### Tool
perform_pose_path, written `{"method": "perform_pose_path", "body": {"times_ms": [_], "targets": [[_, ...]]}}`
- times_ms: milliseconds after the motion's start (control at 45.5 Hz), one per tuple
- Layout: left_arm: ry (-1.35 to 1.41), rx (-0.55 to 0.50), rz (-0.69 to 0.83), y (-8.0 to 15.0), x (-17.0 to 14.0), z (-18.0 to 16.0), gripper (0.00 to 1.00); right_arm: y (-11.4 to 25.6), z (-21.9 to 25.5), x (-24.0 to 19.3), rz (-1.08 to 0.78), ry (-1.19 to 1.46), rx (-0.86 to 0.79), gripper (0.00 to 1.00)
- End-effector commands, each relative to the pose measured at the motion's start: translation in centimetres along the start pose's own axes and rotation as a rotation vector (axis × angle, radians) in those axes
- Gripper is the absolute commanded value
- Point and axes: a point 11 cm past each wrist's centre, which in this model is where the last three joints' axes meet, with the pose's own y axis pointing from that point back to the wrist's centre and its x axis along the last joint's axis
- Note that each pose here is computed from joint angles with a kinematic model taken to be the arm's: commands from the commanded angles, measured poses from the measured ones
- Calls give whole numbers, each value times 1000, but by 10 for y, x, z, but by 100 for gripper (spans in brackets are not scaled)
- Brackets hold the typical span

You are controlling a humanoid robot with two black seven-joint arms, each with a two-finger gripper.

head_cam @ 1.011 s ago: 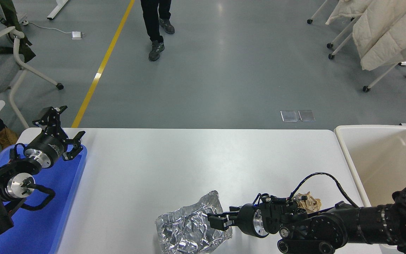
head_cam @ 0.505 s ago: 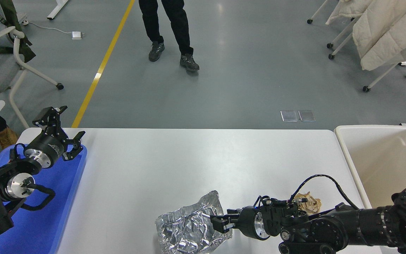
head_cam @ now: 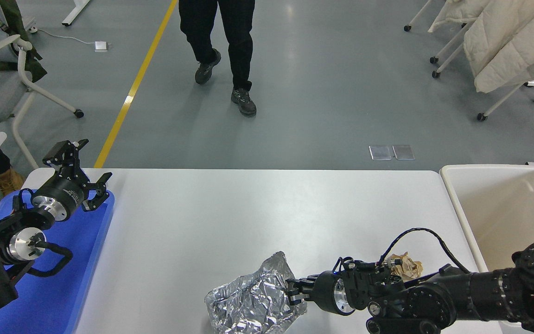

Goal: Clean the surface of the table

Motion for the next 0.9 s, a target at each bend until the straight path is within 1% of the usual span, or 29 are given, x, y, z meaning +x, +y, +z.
{"method": "perform_pose_path", "body": {"times_ms": [0,220,352,593,879], "targets": [[0,-1,-1,0,0,0,100,2,0,4,3,-7,0,0],[1,0,1,0,0,0,100,18,1,25,27,-41,10,0],[1,0,1,0,0,0,100,36,11,40,45,-58,-3,0],[0,0,0,0,0,0,100,83,29,67,58,-110,-30,0],[0,-1,-1,0,0,0,100,139,25,98,49,-158,-19,0]]}}
